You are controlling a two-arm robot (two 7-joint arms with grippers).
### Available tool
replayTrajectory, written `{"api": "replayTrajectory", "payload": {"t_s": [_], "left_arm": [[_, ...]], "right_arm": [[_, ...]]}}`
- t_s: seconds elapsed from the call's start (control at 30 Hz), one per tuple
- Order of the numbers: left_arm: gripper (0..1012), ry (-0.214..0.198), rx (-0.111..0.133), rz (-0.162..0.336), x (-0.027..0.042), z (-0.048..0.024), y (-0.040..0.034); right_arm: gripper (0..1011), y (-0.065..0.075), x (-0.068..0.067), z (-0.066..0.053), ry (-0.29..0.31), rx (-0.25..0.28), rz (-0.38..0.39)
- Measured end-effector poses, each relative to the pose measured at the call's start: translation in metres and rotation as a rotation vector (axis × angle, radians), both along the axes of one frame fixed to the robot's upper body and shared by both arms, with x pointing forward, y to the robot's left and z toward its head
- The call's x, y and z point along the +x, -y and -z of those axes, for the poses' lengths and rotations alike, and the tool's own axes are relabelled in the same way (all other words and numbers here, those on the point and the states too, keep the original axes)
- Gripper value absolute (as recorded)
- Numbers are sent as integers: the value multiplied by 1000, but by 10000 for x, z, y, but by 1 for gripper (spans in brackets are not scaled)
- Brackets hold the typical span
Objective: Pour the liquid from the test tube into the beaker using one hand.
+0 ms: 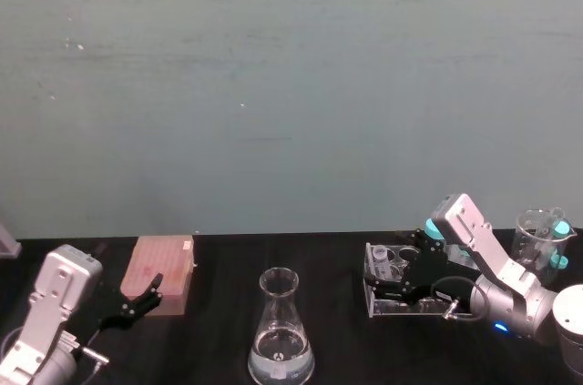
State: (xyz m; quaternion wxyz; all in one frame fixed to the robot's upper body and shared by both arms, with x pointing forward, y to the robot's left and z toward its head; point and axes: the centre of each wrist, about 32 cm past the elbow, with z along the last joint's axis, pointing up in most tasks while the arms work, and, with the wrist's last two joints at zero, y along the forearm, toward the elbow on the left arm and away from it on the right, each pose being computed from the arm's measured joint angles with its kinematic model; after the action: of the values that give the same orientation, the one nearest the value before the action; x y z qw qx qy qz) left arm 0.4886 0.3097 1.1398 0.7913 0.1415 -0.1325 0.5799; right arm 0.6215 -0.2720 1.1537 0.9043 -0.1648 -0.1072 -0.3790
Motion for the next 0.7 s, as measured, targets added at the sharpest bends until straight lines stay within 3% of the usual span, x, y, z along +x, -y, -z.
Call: {"api": "replayTrajectory", "payload": {"t_s": [0.2,0.3,0.5,0.7], "left_arm": [[1000,0,0,0,0,0,0],[1000,0,0,0,0,0,0],[1000,0,0,0,0,0,0],[1000,0,0,0,0,0,0]], "right_arm": [[990,0,0,-1,0,0,0],[929,1,-1,0,0,0,0],[788,3,-2,0,-1,0,0],[569,4,-2,0,-1,1,0]]}}
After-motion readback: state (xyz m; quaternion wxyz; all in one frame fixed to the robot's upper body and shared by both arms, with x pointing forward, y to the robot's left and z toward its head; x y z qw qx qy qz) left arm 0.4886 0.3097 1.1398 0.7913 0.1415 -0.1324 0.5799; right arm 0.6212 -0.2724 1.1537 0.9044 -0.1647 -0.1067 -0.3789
